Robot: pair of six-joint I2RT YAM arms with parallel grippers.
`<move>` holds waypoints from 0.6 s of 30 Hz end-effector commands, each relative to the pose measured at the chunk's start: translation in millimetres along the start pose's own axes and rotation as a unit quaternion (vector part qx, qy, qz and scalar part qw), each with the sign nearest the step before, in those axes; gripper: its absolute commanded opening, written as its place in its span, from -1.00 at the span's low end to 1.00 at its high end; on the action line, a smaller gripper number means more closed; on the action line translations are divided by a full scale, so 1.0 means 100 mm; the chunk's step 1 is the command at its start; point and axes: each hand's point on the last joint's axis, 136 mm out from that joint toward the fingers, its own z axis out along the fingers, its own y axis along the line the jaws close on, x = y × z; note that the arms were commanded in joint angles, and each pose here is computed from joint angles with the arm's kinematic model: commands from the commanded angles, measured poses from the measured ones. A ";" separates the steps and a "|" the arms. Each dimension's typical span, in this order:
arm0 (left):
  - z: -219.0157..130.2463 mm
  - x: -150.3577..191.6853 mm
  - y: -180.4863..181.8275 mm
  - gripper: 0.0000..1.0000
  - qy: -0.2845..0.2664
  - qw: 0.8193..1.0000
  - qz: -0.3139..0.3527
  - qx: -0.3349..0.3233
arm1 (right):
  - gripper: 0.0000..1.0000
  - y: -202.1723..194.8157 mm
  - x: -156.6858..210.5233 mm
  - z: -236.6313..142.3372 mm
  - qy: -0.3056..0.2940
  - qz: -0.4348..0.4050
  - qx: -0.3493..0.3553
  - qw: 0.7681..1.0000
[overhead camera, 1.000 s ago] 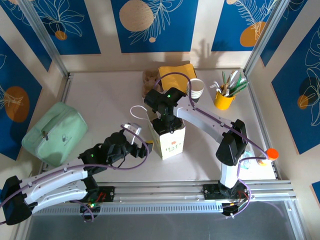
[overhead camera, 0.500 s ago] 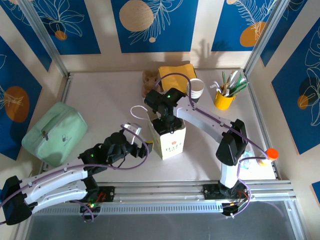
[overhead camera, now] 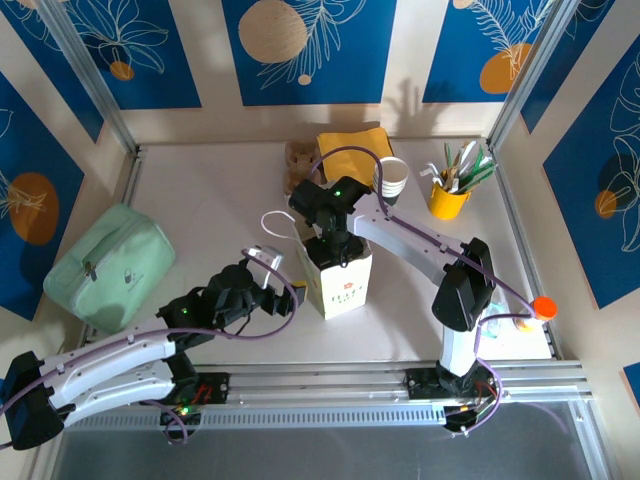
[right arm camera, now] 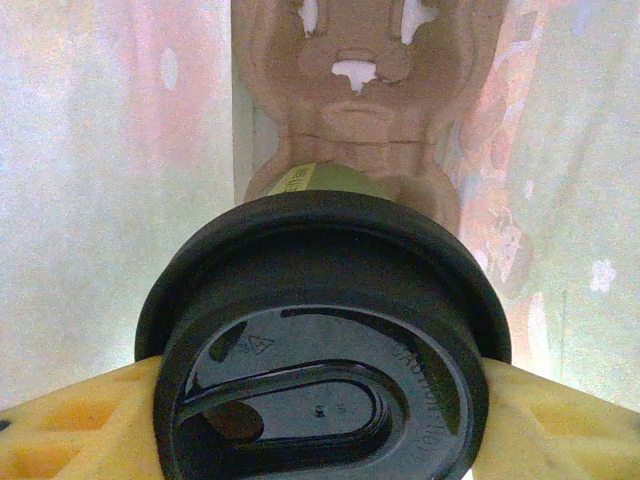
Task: Pack the takeout coffee
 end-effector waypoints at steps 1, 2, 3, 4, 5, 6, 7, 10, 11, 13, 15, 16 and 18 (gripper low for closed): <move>-0.01 -0.09 -0.03 0.95 -0.011 1.000 0.003 -0.001 | 0.26 0.00 0.05 -0.01 0.007 0.007 -0.011 1.000; -0.01 -0.09 -0.03 0.95 -0.011 1.000 0.003 -0.001 | 0.26 0.00 0.05 -0.01 0.007 0.008 -0.011 1.000; -0.01 -0.10 -0.03 0.95 -0.011 1.000 0.003 -0.001 | 0.26 0.00 0.05 -0.01 0.007 0.008 -0.011 1.000; 0.00 -0.10 -0.03 0.95 -0.011 1.000 0.004 -0.001 | 0.25 0.00 0.05 0.00 0.007 0.008 -0.012 1.000; -0.01 -0.11 -0.03 0.95 -0.011 1.000 0.004 0.000 | 0.25 0.00 0.04 0.00 0.007 0.009 -0.012 1.000; 0.00 -0.10 -0.03 0.95 -0.011 1.000 0.004 0.000 | 0.26 0.00 0.05 0.00 0.008 0.009 -0.012 1.000; 0.00 -0.10 -0.03 0.95 -0.010 1.000 0.005 0.000 | 0.26 0.00 0.05 0.00 0.010 0.008 -0.013 1.000; 0.00 -0.11 -0.04 0.95 -0.011 1.000 0.006 0.000 | 0.26 0.00 0.06 0.01 0.014 0.008 -0.011 1.000; 0.00 -0.11 -0.03 0.95 -0.011 1.000 0.005 -0.001 | 0.26 0.00 0.06 0.00 0.014 0.007 -0.011 1.000; 0.00 -0.11 -0.04 0.95 -0.011 1.000 0.006 0.000 | 0.25 0.00 0.06 -0.01 0.014 0.008 -0.013 1.000; 0.00 -0.11 -0.04 0.95 -0.010 1.000 0.007 -0.001 | 0.26 0.00 0.06 -0.04 0.012 0.007 -0.013 1.000; 0.01 -0.11 -0.04 0.95 -0.009 1.000 0.007 0.000 | 0.26 0.01 0.05 -0.07 0.009 0.005 -0.014 1.000; 0.01 -0.11 -0.04 0.95 -0.009 1.000 0.007 -0.001 | 0.26 0.02 0.06 -0.11 0.005 0.004 -0.015 1.000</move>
